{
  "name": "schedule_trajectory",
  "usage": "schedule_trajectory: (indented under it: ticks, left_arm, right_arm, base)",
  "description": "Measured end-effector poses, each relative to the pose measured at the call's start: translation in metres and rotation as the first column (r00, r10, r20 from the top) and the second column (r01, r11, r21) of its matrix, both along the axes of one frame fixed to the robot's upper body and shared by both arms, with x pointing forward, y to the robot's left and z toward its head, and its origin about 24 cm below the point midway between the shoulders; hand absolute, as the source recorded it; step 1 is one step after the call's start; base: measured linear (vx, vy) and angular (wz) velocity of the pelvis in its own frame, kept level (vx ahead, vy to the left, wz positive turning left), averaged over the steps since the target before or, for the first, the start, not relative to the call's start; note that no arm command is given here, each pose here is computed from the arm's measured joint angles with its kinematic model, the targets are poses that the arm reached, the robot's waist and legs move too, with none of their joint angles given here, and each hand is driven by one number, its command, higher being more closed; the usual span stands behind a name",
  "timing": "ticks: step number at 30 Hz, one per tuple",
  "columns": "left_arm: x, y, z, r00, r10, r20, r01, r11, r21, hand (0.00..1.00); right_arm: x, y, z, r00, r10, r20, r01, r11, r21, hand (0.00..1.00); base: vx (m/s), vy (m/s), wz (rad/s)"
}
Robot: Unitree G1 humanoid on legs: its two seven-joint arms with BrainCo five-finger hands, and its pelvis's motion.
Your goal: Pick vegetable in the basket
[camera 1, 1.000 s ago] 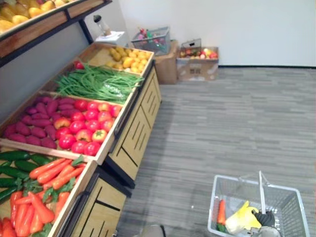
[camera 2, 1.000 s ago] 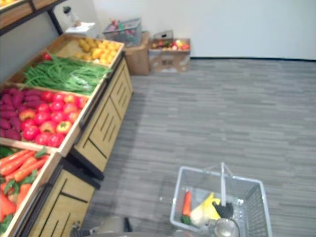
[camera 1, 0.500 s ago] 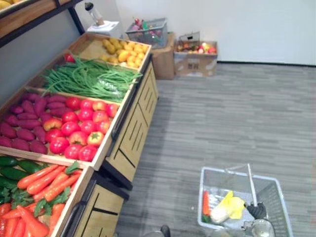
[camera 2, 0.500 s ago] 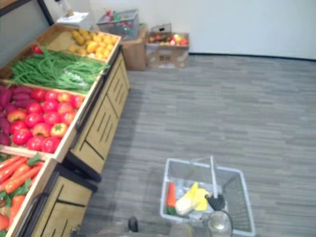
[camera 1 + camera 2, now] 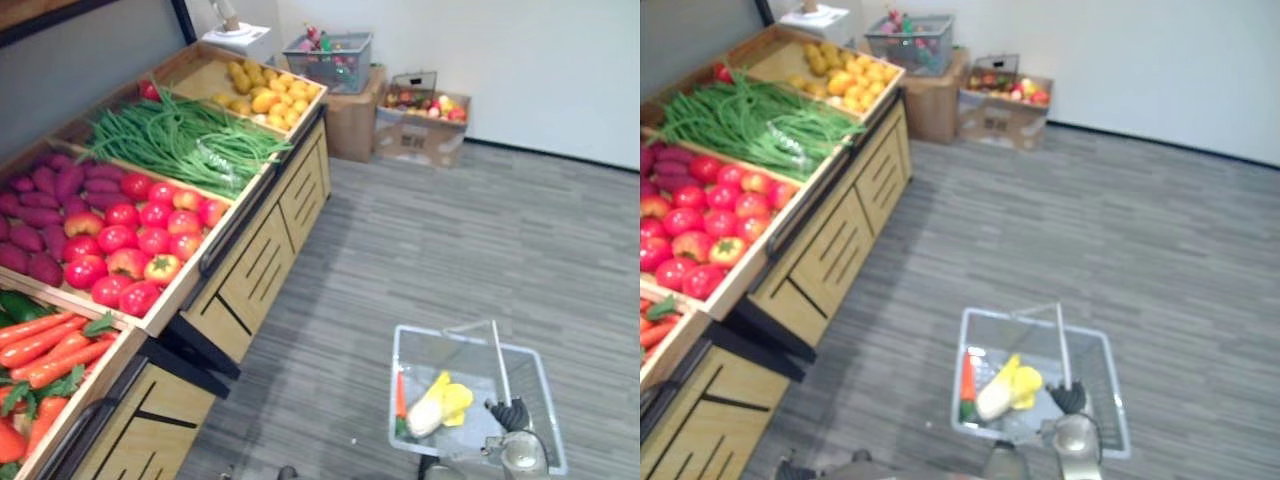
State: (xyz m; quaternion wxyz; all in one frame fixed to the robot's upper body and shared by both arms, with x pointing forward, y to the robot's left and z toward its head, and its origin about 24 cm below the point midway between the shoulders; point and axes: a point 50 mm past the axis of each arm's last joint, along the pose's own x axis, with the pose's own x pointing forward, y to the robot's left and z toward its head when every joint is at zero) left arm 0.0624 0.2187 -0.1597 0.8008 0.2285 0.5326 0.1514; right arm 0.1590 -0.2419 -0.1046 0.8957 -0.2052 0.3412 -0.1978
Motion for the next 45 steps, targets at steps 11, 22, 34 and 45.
schedule_trajectory:
  ticks: [11,22,34,45]
  left_arm:
    - [0.0,0.002,0.0,1.0,0.005,0.004,-0.005,1.0,-0.004,0.0]
    - [-0.007,0.002,-0.002,0.999,0.013,-0.032,-0.013,1.0,-0.005,0.0]
    - [-0.001,0.008,0.0,0.999,-0.029,-0.026,0.029,0.999,0.013,0.0]
    - [-0.008,-0.011,-0.006,0.988,0.157,-0.013,-0.157,0.986,-0.055,0.0]
  right_arm:
    - [-0.025,-0.006,-0.011,0.996,-0.058,-0.071,0.058,0.998,-0.004,1.0]
    - [-0.047,0.009,-0.032,0.978,-0.131,-0.161,0.148,0.984,0.097,1.0]
    - [-0.042,0.004,-0.026,0.977,-0.183,-0.111,0.193,0.977,0.09,1.0]
    - [-0.076,-0.019,-0.041,0.91,-0.336,-0.245,0.36,0.931,0.06,1.0]
  base:
    - [0.06,-0.01,0.16]
    - [-0.06,0.023,-0.29]
    - [0.0,0.008,-0.48]
    - [0.09,0.05,-0.31]
